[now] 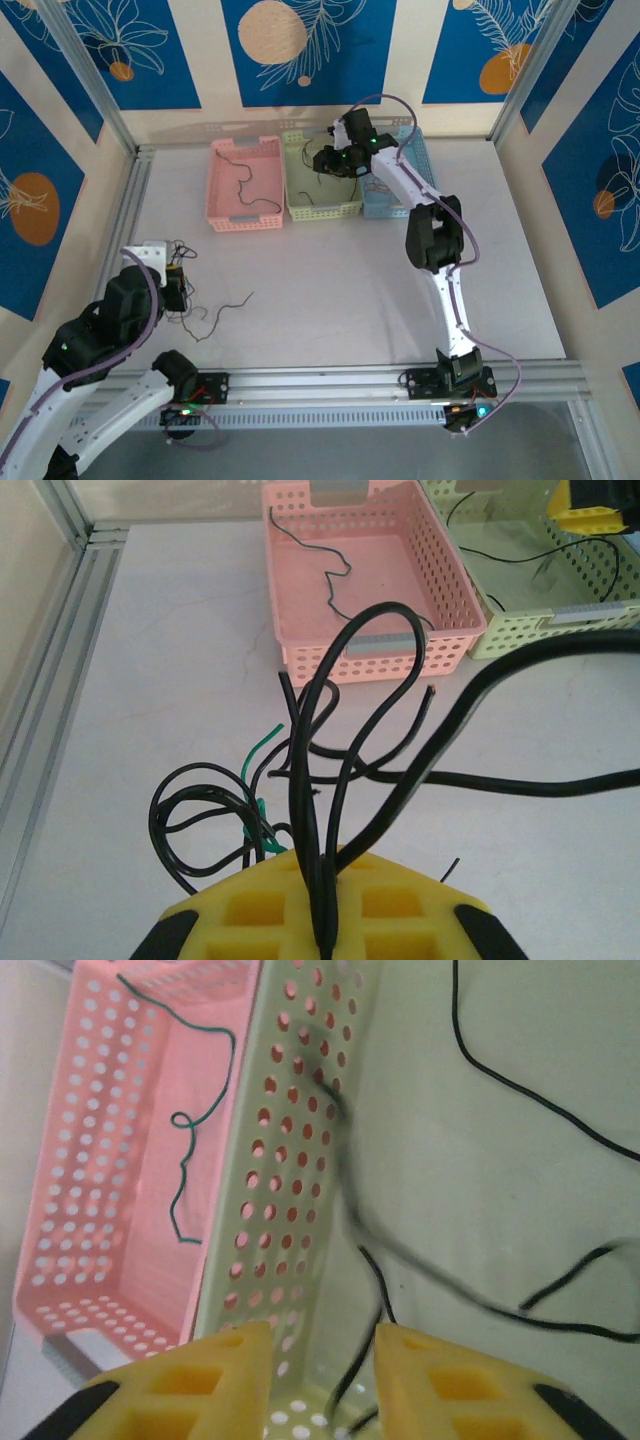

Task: Untangle the cables

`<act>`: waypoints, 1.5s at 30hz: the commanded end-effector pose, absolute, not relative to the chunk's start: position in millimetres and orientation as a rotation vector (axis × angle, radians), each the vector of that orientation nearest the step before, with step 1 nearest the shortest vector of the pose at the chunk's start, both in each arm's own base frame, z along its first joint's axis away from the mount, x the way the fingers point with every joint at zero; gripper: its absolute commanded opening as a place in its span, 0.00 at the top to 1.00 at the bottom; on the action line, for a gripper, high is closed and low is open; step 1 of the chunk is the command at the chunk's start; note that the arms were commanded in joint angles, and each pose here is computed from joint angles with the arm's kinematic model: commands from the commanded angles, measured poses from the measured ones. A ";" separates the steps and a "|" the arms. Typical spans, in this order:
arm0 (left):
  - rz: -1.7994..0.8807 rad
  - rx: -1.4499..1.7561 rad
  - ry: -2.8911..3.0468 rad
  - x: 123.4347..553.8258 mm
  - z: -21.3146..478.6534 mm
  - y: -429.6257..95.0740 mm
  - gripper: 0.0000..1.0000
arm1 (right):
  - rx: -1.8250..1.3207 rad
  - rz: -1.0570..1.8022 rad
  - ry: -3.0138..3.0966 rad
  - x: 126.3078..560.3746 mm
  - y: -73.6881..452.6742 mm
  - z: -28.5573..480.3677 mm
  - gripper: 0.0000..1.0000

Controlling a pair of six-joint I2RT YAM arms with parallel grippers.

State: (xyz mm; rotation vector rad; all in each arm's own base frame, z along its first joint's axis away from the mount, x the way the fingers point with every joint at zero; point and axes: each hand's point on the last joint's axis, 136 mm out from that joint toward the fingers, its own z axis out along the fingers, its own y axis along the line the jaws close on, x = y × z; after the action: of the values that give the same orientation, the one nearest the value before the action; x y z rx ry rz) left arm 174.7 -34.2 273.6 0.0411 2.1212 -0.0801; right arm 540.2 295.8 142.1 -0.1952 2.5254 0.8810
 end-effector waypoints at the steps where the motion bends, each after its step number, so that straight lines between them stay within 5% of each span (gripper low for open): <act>1: -0.086 0.051 2.118 177.6 273.4 -36.9 1.00 | -0.259 0.836 2.521 532.4 302.7 160.9 0.58; 8: -0.099 0.063 2.122 178.0 272.4 -39.9 1.00 | -0.262 0.820 2.468 505.9 292.6 195.7 0.56; 15: -0.115 0.095 2.147 180.7 267.9 -47.6 1.00 | -0.318 0.987 2.287 415.1 287.0 233.8 0.56; 28: -0.237 0.180 2.172 181.2 265.8 -71.9 1.00 | -0.394 1.259 2.347 262.0 334.7 149.0 0.52; 45: -0.236 0.180 2.177 182.5 263.3 -72.3 1.00 | -0.427 1.376 2.581 215.6 455.8 65.9 0.51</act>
State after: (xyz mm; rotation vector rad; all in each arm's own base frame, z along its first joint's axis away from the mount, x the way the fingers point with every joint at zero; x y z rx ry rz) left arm 180.5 -70.5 265.0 0.1716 2.1787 -0.2305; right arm 213.6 435.3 51.7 -0.4219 2.6214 1.3106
